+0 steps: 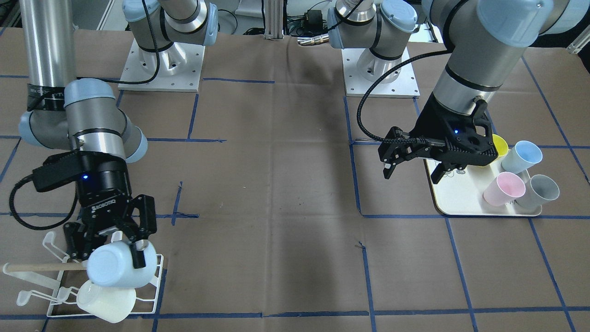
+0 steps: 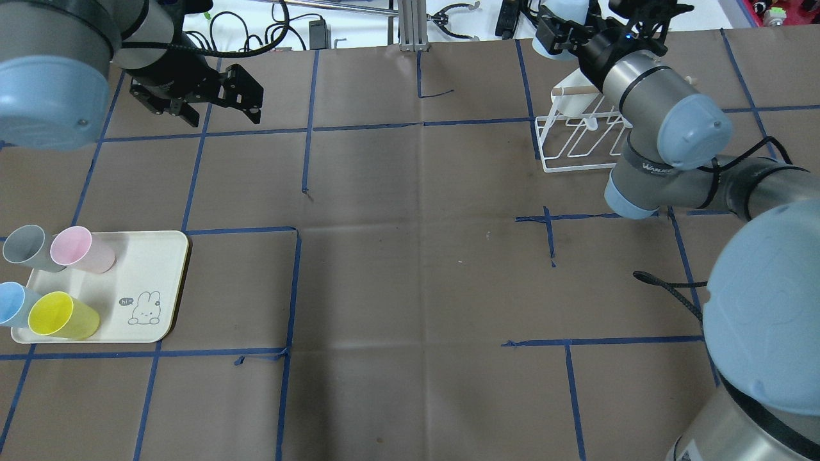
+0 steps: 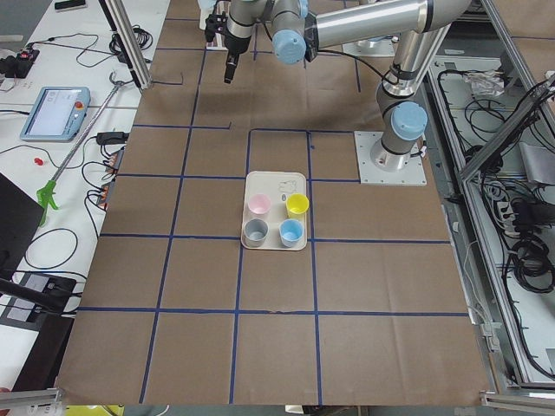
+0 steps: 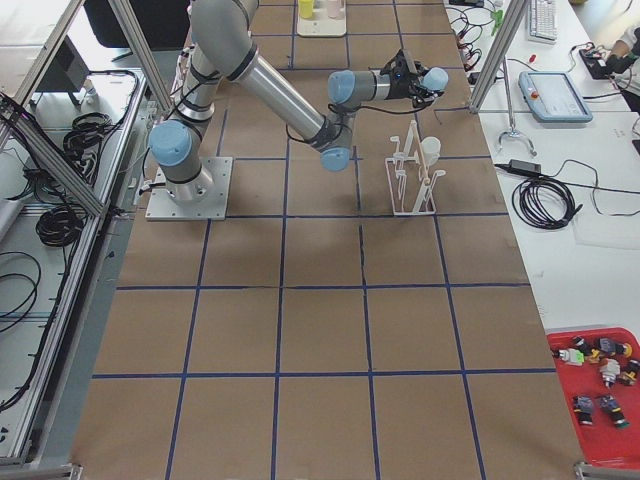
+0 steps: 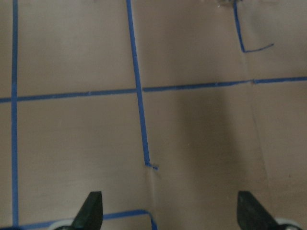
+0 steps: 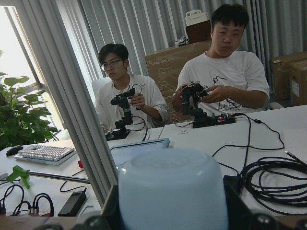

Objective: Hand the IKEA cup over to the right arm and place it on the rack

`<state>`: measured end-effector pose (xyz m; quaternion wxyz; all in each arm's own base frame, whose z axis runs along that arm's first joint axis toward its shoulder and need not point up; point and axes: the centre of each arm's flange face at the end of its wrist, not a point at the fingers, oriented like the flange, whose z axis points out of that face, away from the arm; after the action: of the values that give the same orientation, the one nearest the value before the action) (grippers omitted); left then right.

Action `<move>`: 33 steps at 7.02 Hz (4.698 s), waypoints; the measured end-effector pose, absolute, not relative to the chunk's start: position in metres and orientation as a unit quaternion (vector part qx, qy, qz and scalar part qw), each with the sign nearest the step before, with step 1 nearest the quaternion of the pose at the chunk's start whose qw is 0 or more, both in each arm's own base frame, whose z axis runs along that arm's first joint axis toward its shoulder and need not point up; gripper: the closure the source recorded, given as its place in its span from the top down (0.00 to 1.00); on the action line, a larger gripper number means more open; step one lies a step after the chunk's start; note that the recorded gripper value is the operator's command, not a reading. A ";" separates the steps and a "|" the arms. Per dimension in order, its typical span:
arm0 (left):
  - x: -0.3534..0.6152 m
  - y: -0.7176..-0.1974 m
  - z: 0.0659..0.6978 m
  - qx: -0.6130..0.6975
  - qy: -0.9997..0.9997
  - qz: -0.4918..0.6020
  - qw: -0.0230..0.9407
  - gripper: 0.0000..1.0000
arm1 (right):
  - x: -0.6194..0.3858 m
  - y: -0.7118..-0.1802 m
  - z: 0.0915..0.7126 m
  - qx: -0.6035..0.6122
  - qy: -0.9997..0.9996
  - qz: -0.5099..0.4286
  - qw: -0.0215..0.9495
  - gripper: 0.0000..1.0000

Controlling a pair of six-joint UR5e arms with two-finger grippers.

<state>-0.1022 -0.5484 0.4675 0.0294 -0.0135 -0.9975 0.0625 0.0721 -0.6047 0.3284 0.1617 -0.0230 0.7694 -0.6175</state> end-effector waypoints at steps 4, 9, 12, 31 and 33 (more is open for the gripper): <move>-0.127 -0.530 0.489 0.007 -1.000 -0.018 0.018 0.99 | -0.026 -0.617 0.326 -0.027 0.772 -0.632 0.058 0.11; -0.134 -0.532 0.489 -0.003 -1.000 0.002 0.002 0.99 | -0.057 -0.654 0.292 -0.035 0.776 -0.629 0.036 0.11; -0.130 -0.532 0.493 0.001 -1.000 0.012 0.002 0.99 | -0.081 -0.657 0.269 -0.017 0.785 -0.619 0.032 0.10; -0.129 -0.533 0.485 -0.011 -1.000 0.001 0.000 0.99 | -0.072 -0.636 0.350 -0.001 0.821 -0.570 0.044 1.00; -0.129 -0.533 0.485 -0.011 -1.000 0.001 0.000 0.99 | -0.065 -0.621 0.398 -0.006 0.850 -0.525 0.042 1.00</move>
<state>-0.1285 -0.5326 0.4849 -0.0003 -0.0112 -0.9999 0.0011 -0.0650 -0.6212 0.3984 0.0416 -0.0056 0.8502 -0.5248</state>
